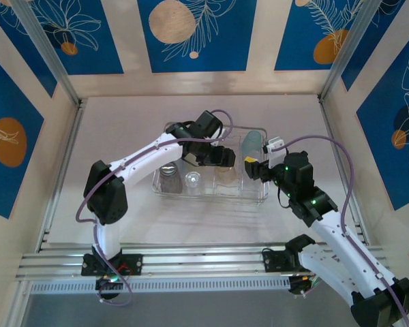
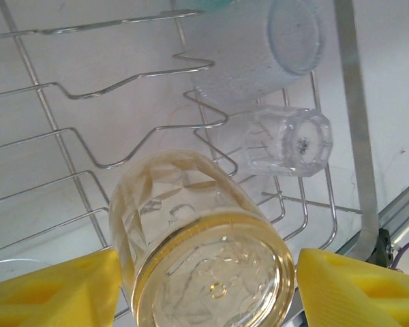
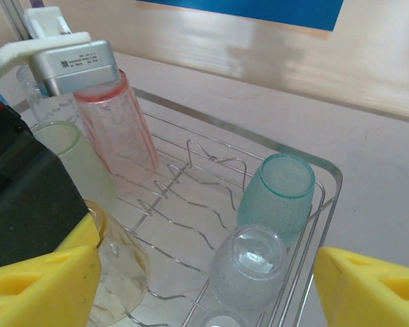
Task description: Load the cups into the dish rack
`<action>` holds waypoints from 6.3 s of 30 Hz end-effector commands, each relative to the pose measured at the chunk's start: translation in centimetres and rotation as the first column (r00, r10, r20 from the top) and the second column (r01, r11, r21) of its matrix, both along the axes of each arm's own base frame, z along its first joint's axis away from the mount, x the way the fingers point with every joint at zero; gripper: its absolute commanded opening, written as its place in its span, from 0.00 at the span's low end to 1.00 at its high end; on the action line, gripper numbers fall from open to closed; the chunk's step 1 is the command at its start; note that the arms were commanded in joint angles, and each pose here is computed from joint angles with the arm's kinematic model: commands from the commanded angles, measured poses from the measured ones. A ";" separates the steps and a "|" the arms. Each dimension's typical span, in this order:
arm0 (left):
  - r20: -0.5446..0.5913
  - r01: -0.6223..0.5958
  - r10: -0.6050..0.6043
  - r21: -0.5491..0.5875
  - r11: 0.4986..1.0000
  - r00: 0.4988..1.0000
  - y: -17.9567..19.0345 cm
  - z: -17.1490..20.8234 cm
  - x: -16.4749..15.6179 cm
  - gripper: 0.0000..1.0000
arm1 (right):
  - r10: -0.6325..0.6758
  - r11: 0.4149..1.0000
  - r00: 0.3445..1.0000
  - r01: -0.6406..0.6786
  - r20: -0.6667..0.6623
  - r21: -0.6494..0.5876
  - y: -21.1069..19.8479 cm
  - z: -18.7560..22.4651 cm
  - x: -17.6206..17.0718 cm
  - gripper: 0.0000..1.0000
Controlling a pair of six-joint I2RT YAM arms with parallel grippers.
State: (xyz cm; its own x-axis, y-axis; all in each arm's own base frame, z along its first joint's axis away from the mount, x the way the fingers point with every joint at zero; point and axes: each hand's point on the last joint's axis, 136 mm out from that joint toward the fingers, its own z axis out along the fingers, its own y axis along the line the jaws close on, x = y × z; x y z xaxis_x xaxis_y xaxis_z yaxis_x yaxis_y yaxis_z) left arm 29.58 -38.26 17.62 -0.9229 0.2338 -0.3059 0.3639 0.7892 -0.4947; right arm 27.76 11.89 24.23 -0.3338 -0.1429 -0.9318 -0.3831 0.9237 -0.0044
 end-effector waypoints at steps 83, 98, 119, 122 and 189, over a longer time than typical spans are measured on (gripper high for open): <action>0.086 0.335 -0.360 0.214 0.918 0.929 -7.5 3.7 -7.3 0.07 | -0.403 0.907 0.907 0.379 0.122 0.184 -9.8 7.2 -5.4 0.80; 0.094 0.321 -0.357 0.272 0.907 0.929 -8.1 1.2 -6.2 0.06 | -0.359 0.829 0.853 0.478 -0.380 0.290 -9.4 0.7 -2.0 0.69; 0.083 0.319 -0.361 0.315 0.894 0.929 -8.1 -0.5 -5.6 0.03 | -0.155 0.844 0.709 0.457 -0.688 0.280 -9.1 -5.6 7.2 0.62; 0.077 0.321 -0.363 0.323 0.891 0.929 -8.1 -1.0 -5.5 0.03 | -0.148 0.864 0.690 0.438 -0.708 0.247 -8.6 -6.7 8.3 0.60; 0.088 0.364 -0.434 0.411 0.836 0.897 -7.7 -6.7 -4.2 0.70 | -0.041 0.905 0.639 0.349 -0.768 0.242 -4.1 -9.5 8.9 0.12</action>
